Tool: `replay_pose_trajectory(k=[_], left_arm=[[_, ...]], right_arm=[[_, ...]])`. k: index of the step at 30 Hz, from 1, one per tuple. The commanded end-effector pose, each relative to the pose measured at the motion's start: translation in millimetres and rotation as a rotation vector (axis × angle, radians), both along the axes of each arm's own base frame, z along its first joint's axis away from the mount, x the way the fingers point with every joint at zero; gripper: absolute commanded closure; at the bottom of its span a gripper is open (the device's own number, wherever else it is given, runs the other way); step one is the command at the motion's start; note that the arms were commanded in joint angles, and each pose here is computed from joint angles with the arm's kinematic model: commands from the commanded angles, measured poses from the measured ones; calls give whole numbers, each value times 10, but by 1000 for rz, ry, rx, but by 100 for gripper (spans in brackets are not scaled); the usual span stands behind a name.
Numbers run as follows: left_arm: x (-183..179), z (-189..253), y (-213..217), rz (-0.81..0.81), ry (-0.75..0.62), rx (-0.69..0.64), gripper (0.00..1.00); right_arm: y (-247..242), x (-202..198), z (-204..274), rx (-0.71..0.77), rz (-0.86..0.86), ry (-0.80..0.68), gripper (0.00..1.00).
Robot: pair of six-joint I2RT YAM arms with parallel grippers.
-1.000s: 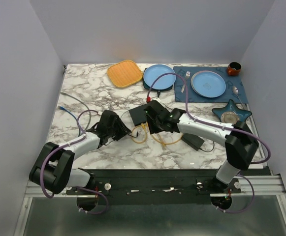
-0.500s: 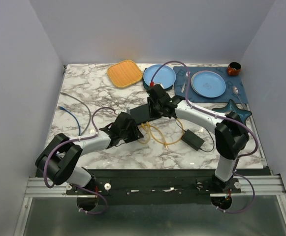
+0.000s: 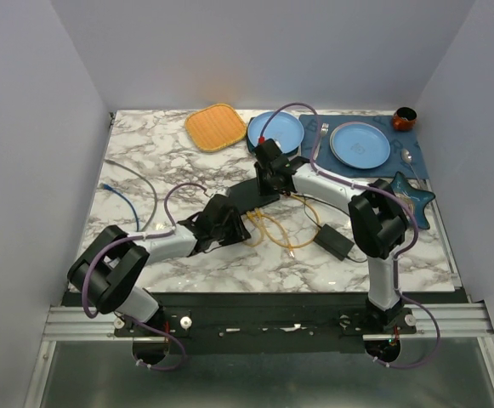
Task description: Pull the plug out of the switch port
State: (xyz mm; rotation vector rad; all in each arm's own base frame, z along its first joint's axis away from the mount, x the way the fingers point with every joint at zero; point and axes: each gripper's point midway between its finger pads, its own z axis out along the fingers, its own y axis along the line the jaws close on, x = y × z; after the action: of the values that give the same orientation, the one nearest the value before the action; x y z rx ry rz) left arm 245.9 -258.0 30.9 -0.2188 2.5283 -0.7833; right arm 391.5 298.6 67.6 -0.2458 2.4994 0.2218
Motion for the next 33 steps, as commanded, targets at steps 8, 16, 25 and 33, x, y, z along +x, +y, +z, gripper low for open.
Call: replay_pose_trajectory(k=[8,16,25,33], left_arm=[[-786,-467,180,-136,168,117,76],[-749,-332,294,-126,120,161,87],[-415,25,717,82,8,182,87],[154,395,998,241,-48,89,83]], right_arm=[[-115,-189,-313,-43,7,71,64],[-194,-454,-541,-8,-15,141,66],[-270,-847,-662,74,-61,208,70],[-60,-1106,-710,177,-29,278,70]])
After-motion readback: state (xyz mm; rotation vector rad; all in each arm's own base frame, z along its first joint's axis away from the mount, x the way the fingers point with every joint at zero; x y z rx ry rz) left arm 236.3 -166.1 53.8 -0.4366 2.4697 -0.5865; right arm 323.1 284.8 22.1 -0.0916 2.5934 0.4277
